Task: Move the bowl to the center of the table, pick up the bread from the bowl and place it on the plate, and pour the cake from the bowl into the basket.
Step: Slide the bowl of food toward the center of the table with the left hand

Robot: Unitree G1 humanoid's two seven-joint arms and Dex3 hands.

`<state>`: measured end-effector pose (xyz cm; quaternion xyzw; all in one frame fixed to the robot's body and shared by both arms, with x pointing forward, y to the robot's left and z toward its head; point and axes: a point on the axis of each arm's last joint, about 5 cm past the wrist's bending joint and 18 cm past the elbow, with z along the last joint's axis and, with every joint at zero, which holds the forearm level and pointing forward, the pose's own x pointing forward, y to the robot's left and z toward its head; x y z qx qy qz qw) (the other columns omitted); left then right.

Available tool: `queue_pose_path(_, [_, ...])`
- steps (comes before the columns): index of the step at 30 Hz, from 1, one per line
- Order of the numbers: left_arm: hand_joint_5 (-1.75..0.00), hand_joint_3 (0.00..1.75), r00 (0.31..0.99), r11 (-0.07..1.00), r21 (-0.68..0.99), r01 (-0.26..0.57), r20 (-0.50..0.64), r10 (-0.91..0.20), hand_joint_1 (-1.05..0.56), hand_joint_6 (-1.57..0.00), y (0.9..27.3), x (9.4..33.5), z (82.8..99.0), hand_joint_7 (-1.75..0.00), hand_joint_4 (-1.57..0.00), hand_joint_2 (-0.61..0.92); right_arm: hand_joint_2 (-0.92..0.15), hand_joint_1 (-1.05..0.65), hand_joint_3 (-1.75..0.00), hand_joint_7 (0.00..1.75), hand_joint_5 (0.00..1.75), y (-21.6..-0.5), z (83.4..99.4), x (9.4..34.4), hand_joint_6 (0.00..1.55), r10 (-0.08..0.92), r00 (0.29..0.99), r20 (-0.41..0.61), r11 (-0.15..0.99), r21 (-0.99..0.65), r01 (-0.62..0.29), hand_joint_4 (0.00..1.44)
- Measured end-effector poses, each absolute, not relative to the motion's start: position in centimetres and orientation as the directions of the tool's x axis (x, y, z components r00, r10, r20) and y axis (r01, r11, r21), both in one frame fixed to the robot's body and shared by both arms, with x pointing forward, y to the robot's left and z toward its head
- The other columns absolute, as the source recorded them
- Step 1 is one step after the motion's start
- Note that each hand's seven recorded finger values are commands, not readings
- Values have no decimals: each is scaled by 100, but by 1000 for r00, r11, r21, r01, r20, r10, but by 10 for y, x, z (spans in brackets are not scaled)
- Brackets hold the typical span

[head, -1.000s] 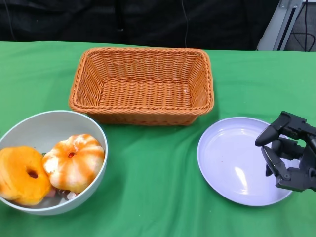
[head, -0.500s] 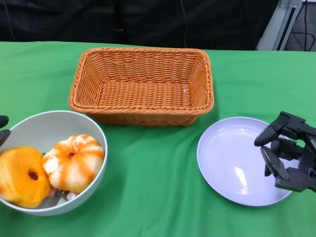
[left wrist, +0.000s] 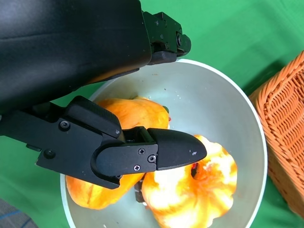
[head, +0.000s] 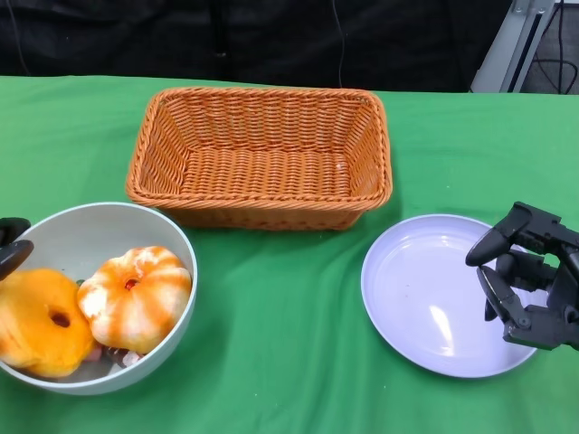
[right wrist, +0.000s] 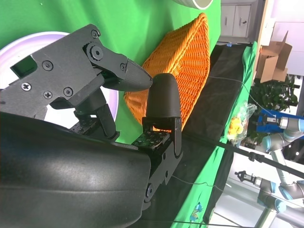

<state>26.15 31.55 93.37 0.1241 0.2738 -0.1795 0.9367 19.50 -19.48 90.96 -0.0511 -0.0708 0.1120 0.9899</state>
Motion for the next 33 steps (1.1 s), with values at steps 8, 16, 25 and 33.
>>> queue_pose_path(8, [-1, 58, 783, 896, 130, 424, -550, -290, -85, -8, 313, 259, 936, -1, -14, 92, -58, -13, -97, 142, 172, -195, 910, 195, 63, 229, 965, 132, 970, -115, -214, 75])
queue_pose_path(16, [-2, 59, 776, 875, 141, 464, -541, -325, -86, -11, 308, 258, 939, -1, -16, 92, -59, -12, -96, 141, 170, -194, 910, 195, 63, 228, 965, 132, 970, -114, -213, 77])
queue_pose_path(25, [-1, 59, 765, 879, 102, 465, -546, -341, -83, -7, 304, 256, 943, 0, -15, 92, -58, -14, -98, 142, 171, -194, 910, 195, 63, 227, 965, 133, 971, -114, -212, 77])
queue_pose_path(33, [-3, 62, 769, 885, 120, 450, -556, -316, -79, -8, 299, 256, 947, 0, -20, 92, -58, -15, -95, 141, 170, -194, 910, 195, 63, 225, 965, 133, 971, -113, -211, 77])
